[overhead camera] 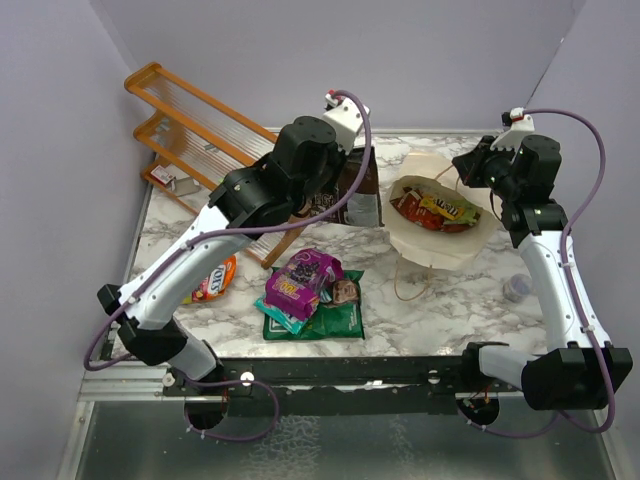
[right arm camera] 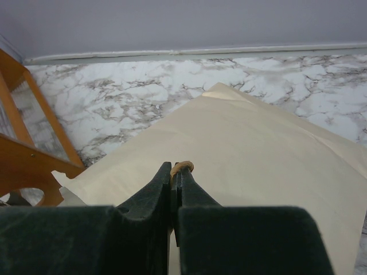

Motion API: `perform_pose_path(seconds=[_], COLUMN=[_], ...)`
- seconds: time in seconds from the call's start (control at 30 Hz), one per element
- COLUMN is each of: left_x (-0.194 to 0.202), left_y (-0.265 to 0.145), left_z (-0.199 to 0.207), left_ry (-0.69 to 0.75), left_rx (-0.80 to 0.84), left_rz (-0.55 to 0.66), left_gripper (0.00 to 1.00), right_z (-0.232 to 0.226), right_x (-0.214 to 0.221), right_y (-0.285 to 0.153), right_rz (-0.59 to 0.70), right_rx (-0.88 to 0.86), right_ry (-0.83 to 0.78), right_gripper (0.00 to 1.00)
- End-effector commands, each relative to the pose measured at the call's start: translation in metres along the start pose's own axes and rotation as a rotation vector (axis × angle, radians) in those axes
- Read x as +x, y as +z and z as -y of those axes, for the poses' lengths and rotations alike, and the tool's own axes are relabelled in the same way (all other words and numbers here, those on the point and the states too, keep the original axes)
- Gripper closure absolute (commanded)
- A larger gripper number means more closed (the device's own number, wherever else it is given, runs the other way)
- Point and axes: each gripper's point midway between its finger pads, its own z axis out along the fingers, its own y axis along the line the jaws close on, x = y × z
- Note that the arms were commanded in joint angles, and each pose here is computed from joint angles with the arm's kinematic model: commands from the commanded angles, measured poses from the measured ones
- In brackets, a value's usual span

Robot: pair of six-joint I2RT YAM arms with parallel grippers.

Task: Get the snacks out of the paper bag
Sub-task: Place the snack at the center of the board.

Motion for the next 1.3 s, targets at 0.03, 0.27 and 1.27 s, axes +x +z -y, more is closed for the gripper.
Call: perform_pose_path(seconds=[0.03, 0.27, 1.27], left_x=[0.012, 0.045, 0.116], left_y=[0.015, 0.041, 0.086], left_z=[-0.003, -0.007, 0.007], left_ry=[-0.142, -0.259, -0.708], left_rx=[0.008, 0.034, 0.208], left_rz=[-0.098, -0.235, -0.441], left_gripper=[1.00, 1.00, 1.00], right_z=[0.002, 0.001, -0.002], right_x=[0.002, 0.003, 0.010], right_y=[-0.003, -0.004, 0.003], right_rz=[-0.003, -0.005, -0.026], right_rx=[0.000, -0.006, -0.034], right_ry=[-0.015, -0.015, -0.006], right_gripper=[0.99, 0.99, 0.99])
